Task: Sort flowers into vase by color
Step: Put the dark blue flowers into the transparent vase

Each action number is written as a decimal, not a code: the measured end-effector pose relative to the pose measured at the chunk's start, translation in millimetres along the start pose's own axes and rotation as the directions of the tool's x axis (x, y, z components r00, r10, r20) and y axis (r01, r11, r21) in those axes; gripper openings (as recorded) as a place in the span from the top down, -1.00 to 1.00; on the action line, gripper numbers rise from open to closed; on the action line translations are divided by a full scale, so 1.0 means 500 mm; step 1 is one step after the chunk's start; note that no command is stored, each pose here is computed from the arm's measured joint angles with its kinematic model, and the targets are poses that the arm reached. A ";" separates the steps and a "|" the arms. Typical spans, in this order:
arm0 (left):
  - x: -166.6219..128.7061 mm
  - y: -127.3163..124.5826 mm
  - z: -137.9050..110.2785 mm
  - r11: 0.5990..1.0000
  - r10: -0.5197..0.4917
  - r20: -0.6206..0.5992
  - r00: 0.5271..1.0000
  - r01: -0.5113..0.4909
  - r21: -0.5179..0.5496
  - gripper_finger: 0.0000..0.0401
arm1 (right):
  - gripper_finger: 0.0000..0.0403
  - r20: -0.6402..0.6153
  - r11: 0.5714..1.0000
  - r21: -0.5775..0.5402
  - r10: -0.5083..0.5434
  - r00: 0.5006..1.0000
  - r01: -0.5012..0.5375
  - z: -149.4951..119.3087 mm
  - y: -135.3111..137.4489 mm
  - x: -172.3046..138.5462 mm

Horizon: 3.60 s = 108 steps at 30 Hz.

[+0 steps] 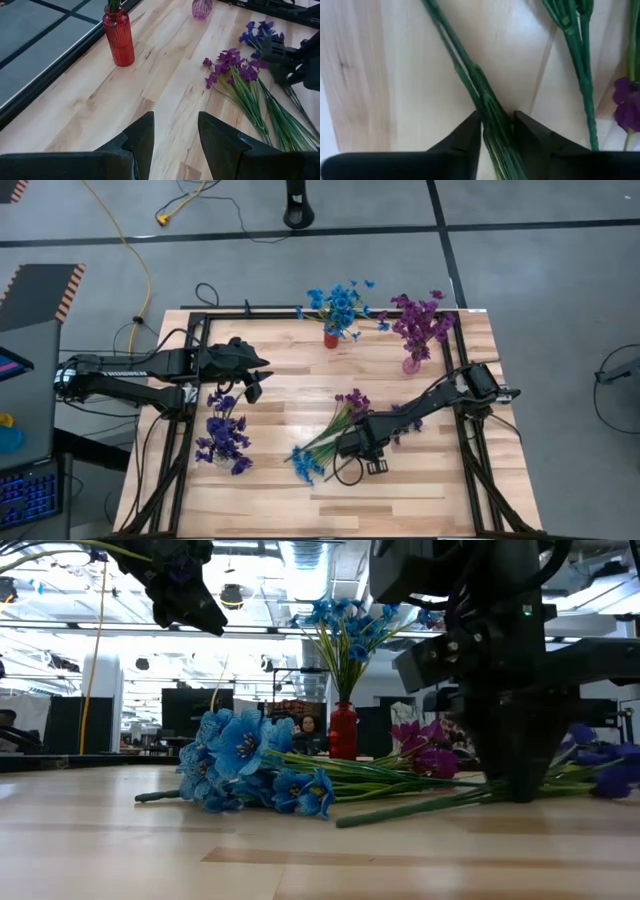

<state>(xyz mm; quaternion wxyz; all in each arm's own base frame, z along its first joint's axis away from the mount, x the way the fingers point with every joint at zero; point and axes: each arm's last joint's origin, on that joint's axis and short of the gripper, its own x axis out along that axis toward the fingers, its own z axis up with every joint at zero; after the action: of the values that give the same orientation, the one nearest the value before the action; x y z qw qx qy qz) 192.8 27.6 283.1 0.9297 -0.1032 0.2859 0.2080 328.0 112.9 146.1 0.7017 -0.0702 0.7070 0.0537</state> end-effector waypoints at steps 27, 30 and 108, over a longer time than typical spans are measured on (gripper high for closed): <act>-0.003 -0.017 0.024 0.976 -0.215 0.087 0.973 0.217 -0.016 0.30 | 0.78 -0.093 0.973 -0.126 -0.206 0.974 0.194 0.008 0.041 -0.183; -0.004 -0.020 0.027 0.965 -0.261 0.096 0.961 0.263 -0.013 0.30 | 0.78 -0.033 0.938 -0.208 -0.291 0.956 0.278 0.014 0.046 -0.206; -0.018 -0.045 0.050 0.790 -0.598 0.144 0.788 0.610 -0.056 -0.11 | 0.77 0.669 -0.096 -0.451 -0.694 0.265 0.887 0.207 -0.046 -0.367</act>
<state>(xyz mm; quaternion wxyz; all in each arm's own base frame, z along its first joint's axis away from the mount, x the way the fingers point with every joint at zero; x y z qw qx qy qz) 208.3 12.1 310.4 0.9562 -0.2230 0.1716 -0.0806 435.2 112.7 329.1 0.5442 -0.7702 0.3263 -0.0648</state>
